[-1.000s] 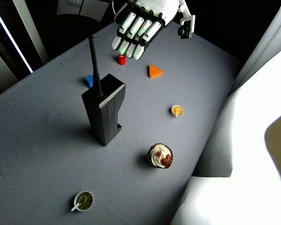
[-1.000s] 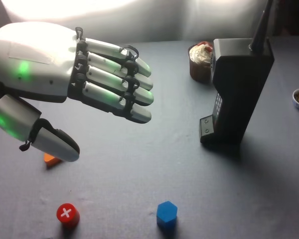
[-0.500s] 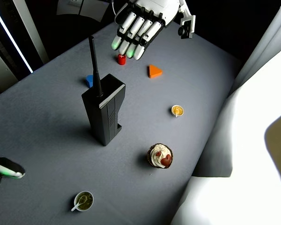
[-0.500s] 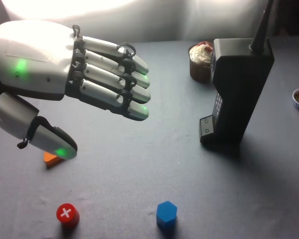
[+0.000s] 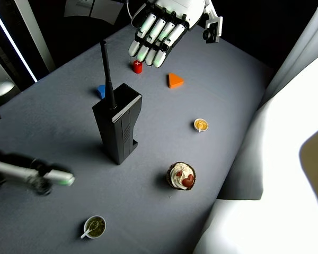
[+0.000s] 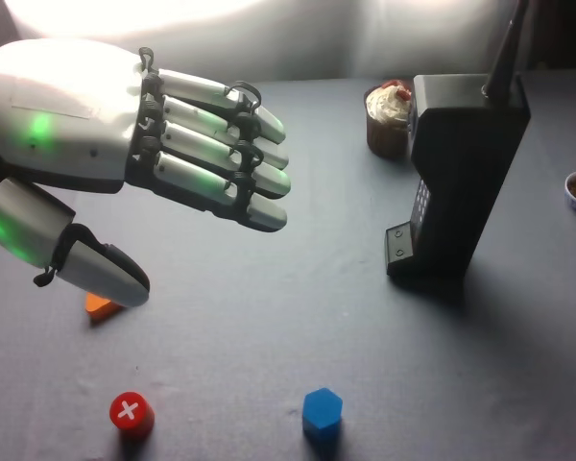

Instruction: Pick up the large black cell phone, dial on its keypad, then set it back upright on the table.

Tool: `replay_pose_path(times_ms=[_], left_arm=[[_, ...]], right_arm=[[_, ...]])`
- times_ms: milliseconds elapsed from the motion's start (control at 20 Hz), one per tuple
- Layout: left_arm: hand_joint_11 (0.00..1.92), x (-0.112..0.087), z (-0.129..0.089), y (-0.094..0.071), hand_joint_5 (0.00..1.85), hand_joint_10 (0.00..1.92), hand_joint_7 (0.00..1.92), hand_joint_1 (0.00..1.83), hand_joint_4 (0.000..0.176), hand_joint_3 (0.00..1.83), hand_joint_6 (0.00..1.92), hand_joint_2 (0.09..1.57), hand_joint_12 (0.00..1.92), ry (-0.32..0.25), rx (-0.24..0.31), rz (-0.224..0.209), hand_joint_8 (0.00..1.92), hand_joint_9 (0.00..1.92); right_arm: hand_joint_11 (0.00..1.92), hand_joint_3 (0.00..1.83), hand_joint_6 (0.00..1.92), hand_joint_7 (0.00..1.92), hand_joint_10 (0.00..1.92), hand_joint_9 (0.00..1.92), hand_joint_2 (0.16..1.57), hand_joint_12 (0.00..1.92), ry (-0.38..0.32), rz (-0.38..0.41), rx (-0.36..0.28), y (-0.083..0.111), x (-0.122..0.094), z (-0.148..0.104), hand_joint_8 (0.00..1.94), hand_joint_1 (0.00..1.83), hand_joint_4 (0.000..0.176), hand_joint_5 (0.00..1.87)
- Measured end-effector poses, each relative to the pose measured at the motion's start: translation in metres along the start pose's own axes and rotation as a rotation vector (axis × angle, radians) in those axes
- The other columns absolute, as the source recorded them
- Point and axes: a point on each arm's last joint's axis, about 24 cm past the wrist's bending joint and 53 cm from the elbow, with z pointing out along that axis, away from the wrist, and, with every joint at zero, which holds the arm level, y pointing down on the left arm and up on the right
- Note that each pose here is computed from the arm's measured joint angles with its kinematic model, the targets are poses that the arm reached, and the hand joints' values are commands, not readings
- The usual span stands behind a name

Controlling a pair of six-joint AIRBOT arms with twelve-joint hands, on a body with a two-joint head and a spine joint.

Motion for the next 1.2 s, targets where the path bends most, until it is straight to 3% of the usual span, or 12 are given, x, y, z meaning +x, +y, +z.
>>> replay_pose_path(times_ms=[250, 300, 550, 800, 1200], left_arm=[[0.00, -0.001, 0.000, 0.000, 0.25, 0.00, 0.24, 0.00, 0.033, 0.00, 0.00, 1.26, 0.43, -0.005, 0.001, -0.004, 0.00, 0.20], [0.00, -0.001, 0.000, 0.000, 0.24, 0.00, 0.24, 0.00, 0.036, 0.00, 0.00, 1.26, 0.43, -0.004, 0.000, -0.003, 0.00, 0.20], [0.00, -0.001, 0.000, 0.000, 0.24, 0.00, 0.24, 0.00, 0.037, 0.00, 0.00, 1.26, 0.39, -0.005, 0.001, -0.012, 0.00, 0.19], [0.00, -0.001, 0.000, -0.001, 0.25, 0.00, 0.25, 0.00, 0.037, 0.00, 0.00, 1.26, 0.43, -0.005, 0.003, -0.018, 0.00, 0.20], [0.00, -0.001, 0.000, -0.001, 0.26, 0.00, 0.25, 0.02, 0.035, 0.00, 0.00, 1.26, 0.43, -0.006, 0.004, -0.022, 0.00, 0.21]], right_arm=[[0.00, 0.01, 0.00, 0.00, 0.00, 0.01, 0.98, 0.30, 0.026, 0.018, -0.019, 0.009, 0.011, 0.015, 0.00, 0.61, 0.000, 0.00], [0.00, 0.00, 0.00, 0.00, 0.00, 0.00, 0.95, 0.25, 0.034, 0.019, -0.017, 0.009, 0.014, 0.018, 0.00, 0.74, 0.000, 0.00], [0.00, 0.00, 0.00, 0.00, 0.00, 0.02, 0.95, 0.25, 0.043, 0.017, -0.035, 0.013, 0.018, 0.033, 0.00, 0.87, 0.000, 0.00], [0.00, 0.00, 0.00, 0.01, 0.00, 0.04, 0.94, 0.39, 0.080, 0.004, -0.018, 0.004, 0.026, 0.040, 0.00, 0.94, 0.000, 0.01], [0.00, 0.00, 0.00, 0.00, 0.00, 0.04, 0.91, 0.39, 0.115, 0.016, -0.043, 0.000, 0.035, 0.054, 0.00, 0.96, 0.000, 0.00]])
